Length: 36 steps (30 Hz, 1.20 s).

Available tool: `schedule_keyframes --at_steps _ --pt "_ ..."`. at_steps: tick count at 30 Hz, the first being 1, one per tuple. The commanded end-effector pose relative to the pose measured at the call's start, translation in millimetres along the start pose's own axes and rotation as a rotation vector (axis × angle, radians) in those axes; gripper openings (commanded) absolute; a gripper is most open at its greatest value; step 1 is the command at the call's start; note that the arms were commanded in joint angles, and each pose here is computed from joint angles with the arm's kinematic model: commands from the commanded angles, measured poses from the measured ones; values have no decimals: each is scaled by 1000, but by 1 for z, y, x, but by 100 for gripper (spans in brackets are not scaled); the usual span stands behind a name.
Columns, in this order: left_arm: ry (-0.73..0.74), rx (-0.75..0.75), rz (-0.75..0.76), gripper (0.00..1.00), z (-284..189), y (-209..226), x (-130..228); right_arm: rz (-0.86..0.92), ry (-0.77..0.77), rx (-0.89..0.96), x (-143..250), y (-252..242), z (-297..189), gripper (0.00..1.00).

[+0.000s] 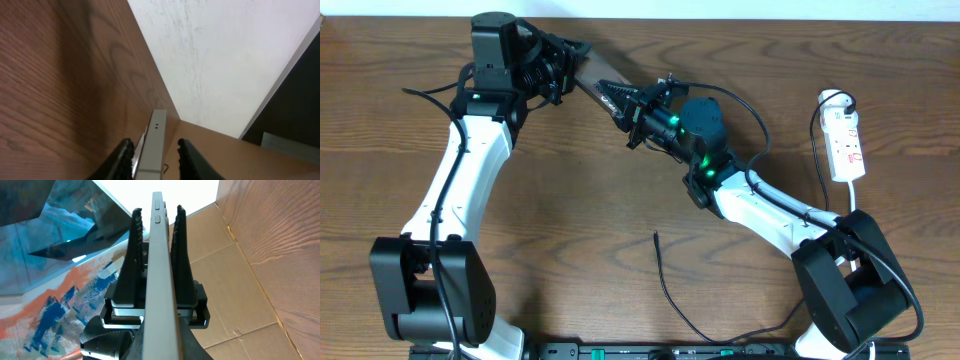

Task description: Plug charger to phone and switch on socket

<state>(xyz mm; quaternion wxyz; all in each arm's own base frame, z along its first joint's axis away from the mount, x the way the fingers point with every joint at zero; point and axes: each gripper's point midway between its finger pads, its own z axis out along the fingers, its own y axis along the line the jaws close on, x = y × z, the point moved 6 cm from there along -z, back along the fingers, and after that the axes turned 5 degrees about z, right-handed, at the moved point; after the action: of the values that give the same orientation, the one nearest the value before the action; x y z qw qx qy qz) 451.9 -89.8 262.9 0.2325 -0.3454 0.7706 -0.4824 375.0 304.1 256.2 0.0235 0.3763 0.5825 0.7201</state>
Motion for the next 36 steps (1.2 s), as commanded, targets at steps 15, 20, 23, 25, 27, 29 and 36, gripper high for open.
schedule_keyframes --at_steps 15,20,23,25,27,29,36 --pt "-18 7 34 7 -2 -4 -3 -5 43 -21 15 6 3 13" --pt "-18 7 34 7 -2 -4 -3 -5 43 -21 15 6 3 91" --pt "-25 6 32 7 -3 -3 -5 -5 44 -21 15 6 3 99" --pt "-38 5 28 8 -6 -2 -10 -5 46 -19 15 6 3 99" --pt "-73 3 17 7 -15 3 -26 -10 45 -20 14 6 3 99" --pt "-96 8 -1 7 -25 8 -41 -41 41 -21 13 7 2 99" --pt "-139 78 -81 8 -85 29 -102 -178 25 37 -10 7 -6 99"
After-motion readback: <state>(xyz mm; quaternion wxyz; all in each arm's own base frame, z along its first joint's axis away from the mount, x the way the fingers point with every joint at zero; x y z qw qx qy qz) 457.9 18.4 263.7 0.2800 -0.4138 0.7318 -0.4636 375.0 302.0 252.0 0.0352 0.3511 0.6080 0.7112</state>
